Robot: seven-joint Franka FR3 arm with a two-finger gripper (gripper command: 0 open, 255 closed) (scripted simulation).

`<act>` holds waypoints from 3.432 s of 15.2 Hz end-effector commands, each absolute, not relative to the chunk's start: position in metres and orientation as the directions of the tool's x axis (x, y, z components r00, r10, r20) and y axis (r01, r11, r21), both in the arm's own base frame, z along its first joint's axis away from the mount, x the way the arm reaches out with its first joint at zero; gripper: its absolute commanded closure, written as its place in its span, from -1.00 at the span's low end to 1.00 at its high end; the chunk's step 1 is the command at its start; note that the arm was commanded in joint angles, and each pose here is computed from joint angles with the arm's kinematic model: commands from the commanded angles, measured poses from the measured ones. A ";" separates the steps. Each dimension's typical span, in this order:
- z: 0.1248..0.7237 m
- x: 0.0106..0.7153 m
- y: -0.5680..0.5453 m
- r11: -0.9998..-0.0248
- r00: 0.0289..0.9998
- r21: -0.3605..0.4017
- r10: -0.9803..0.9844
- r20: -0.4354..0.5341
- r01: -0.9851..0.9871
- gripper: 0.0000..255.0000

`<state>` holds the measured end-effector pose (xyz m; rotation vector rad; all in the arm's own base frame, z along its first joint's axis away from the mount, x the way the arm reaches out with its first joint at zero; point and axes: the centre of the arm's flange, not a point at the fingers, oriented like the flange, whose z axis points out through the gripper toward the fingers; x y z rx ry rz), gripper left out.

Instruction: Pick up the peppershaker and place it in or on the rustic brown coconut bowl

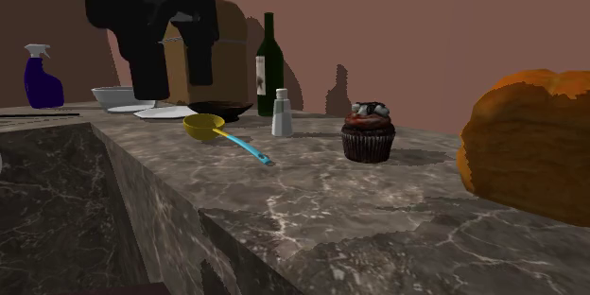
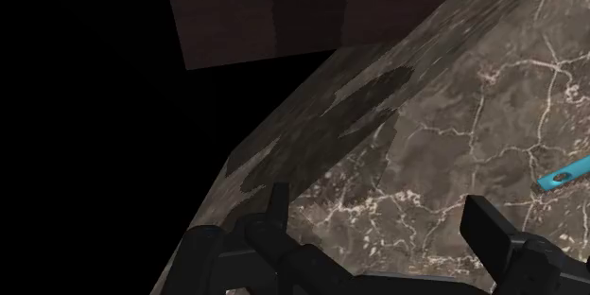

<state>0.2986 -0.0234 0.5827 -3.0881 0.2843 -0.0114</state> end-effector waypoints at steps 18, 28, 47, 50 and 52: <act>0.576 0.364 0.188 -0.944 0.946 -0.060 -0.325 -0.011 -0.325 -1.00; 0.574 0.417 0.307 -0.911 0.914 -0.070 -0.406 -0.021 -0.406 -1.00; 0.534 0.436 0.346 -0.900 0.902 -0.073 -0.430 -0.024 -0.431 -1.00; 0.534 0.436 0.346 -0.900 0.902 -0.073 -0.430 -0.024 -0.431 1.00; 0.534 0.436 0.346 -0.900 0.902 -0.073 -0.430 -0.024 -0.431 1.00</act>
